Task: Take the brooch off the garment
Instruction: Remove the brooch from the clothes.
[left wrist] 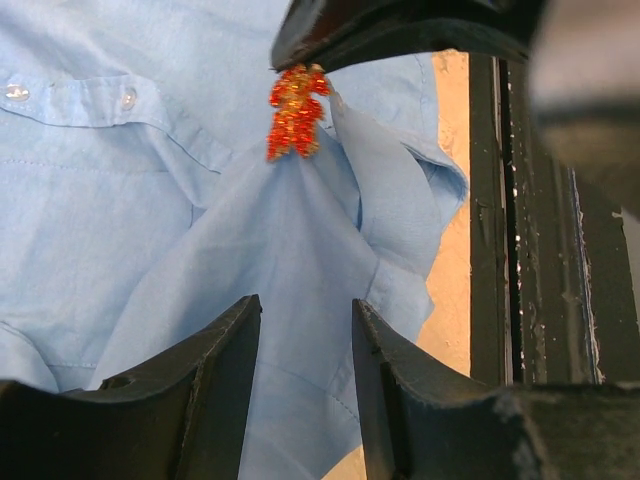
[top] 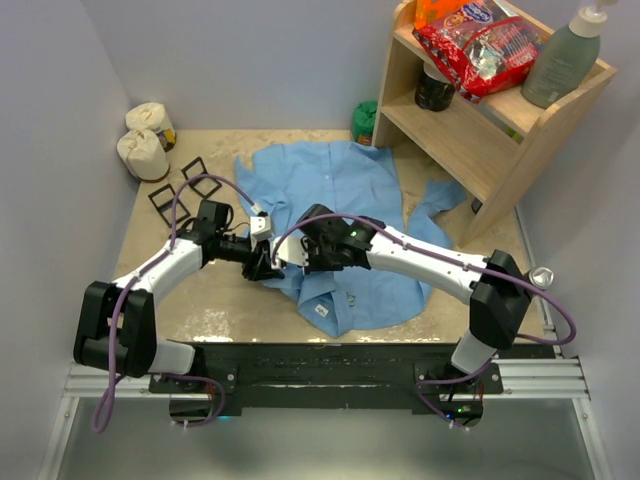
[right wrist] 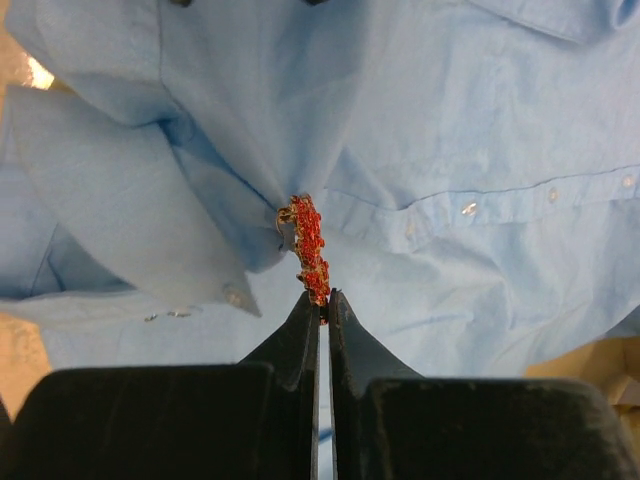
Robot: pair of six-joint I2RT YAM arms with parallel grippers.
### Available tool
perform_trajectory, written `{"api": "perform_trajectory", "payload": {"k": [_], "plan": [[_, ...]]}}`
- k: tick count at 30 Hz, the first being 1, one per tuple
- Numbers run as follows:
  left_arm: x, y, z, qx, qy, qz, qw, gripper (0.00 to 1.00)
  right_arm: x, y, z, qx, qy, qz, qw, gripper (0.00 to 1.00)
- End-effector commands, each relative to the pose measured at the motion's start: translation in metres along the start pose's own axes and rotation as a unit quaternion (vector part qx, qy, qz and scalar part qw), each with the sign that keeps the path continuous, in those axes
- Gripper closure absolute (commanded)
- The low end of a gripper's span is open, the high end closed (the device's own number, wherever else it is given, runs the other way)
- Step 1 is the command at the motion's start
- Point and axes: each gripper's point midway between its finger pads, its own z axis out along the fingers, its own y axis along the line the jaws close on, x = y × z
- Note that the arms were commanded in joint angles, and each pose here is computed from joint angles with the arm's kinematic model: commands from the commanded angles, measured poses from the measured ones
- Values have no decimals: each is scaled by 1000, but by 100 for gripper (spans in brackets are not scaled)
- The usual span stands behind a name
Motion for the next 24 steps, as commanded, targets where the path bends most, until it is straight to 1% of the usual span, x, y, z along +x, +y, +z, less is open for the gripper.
{"api": "perform_trajectory", "payload": {"k": [1,7,10,12,14,16,17,18,19,20,21,22,23,24], "plan": [[-13,7,-4,-14,-12,36,999,53,9,10,-14,-12,58,-24,998,100],[-14,4,-4,-4,-16,44,999,53,15,22,-16,-42,94,-31,994,100],[-15,-3,-1,16,-34,56,998,52,5,22,-21,-50,79,-18,995,100],[-16,-9,2,32,-56,69,995,52,-2,25,-22,-59,59,-12,996,100],[-22,-11,2,34,-78,83,993,51,-8,27,-23,-65,41,-8,997,100],[-32,-7,3,19,-105,94,990,50,-11,27,-22,-64,33,-9,997,100],[-29,-11,4,21,-111,63,992,49,-12,26,-22,-62,31,-6,998,100],[-40,-8,2,15,-128,94,987,49,-13,26,-23,-63,27,-5,998,100],[-42,-10,3,21,-134,94,986,48,-15,26,-23,-64,22,-4,998,100],[-42,-12,3,23,-138,72,987,48,-18,24,-23,-61,17,-2,998,100],[-51,-9,2,22,-150,93,984,48,-19,24,-23,-61,16,-1,998,100],[-53,-11,2,27,-156,87,984,47,-21,23,-23,-60,14,-3,998,100],[-53,-13,2,30,-160,66,984,47,-22,22,-22,-59,13,0,998,100],[-58,-11,2,28,-167,81,982,46,-24,21,-22,-59,9,1,998,100]]}}
